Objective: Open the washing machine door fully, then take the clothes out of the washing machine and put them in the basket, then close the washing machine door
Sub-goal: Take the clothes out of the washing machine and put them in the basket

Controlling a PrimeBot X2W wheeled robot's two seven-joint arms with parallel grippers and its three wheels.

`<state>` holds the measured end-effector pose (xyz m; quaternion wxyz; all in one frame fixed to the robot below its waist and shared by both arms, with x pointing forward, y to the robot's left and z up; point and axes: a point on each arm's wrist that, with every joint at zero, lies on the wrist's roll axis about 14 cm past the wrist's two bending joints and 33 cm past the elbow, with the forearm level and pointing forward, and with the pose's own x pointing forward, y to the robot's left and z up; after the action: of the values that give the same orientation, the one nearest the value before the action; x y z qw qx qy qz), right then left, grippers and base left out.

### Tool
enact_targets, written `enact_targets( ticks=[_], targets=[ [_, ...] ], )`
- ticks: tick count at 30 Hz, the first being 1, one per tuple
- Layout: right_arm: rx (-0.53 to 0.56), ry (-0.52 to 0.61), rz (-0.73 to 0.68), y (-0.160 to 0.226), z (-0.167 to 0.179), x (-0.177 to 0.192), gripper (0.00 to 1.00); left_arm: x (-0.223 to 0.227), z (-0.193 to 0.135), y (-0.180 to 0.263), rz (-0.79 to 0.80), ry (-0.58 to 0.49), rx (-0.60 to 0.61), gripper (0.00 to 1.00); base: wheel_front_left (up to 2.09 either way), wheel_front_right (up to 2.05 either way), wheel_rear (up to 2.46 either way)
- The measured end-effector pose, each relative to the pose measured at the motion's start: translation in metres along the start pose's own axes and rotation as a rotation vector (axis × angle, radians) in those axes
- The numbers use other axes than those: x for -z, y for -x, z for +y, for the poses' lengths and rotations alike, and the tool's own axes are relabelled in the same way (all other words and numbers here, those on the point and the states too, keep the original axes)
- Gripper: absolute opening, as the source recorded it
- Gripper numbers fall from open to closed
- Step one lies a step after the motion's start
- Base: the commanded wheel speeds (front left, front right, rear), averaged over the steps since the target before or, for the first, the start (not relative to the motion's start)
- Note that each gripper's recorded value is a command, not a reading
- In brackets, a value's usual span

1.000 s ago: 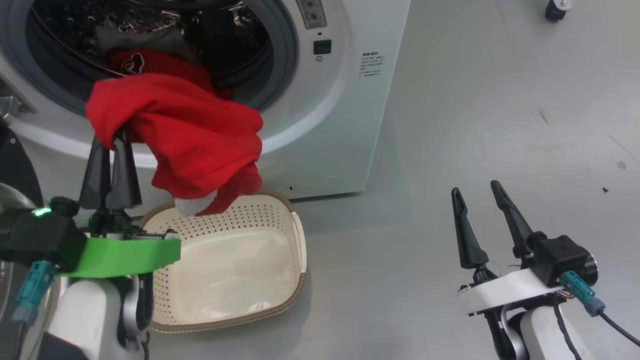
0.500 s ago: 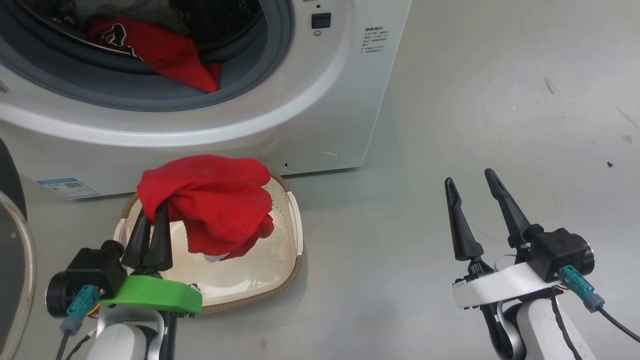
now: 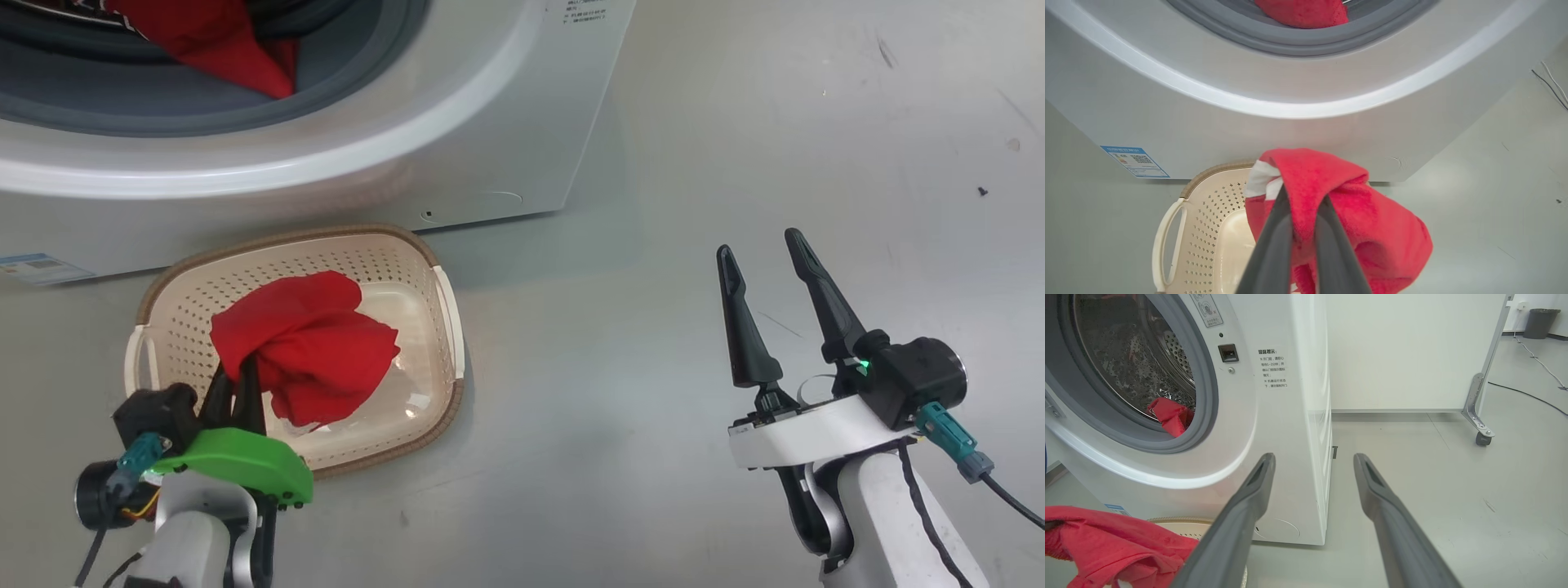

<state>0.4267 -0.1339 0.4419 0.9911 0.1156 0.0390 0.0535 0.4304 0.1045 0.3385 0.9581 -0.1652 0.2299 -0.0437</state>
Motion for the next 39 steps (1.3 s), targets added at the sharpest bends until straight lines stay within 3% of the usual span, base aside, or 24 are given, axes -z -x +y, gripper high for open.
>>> enact_targets(
  ticks=[17,27,35,37,38,39],
  targets=[
    [0.061,0.002,0.064,-0.026,-0.024,0.035,1.0,0.069,0.007,-0.075,0.259,-0.038,0.015,0.0,0.0,0.0,0.0],
    [0.053,0.0,0.105,-0.042,-0.028,0.059,1.0,0.12,0.031,-0.083,0.418,-0.02,-0.039,0.0,0.0,0.0,0.0],
    [0.04,-0.002,0.112,-0.045,-0.024,0.062,1.0,0.13,0.038,-0.079,0.459,-0.015,-0.053,0.0,0.0,0.0,0.0],
    [0.038,-0.002,0.114,-0.044,-0.023,0.062,1.0,0.129,0.039,-0.078,0.452,-0.013,-0.054,0.85,0.0,0.0,0.0],
    [0.037,-0.001,0.114,-0.044,-0.023,0.062,1.0,0.128,0.04,-0.078,0.45,-0.01,-0.058,0.85,0.0,0.0,0.0],
    [0.037,0.0,0.112,-0.043,-0.023,0.061,1.0,0.127,0.04,-0.077,0.444,-0.007,-0.061,1.0,0.0,0.0,0.0]
  ],
)
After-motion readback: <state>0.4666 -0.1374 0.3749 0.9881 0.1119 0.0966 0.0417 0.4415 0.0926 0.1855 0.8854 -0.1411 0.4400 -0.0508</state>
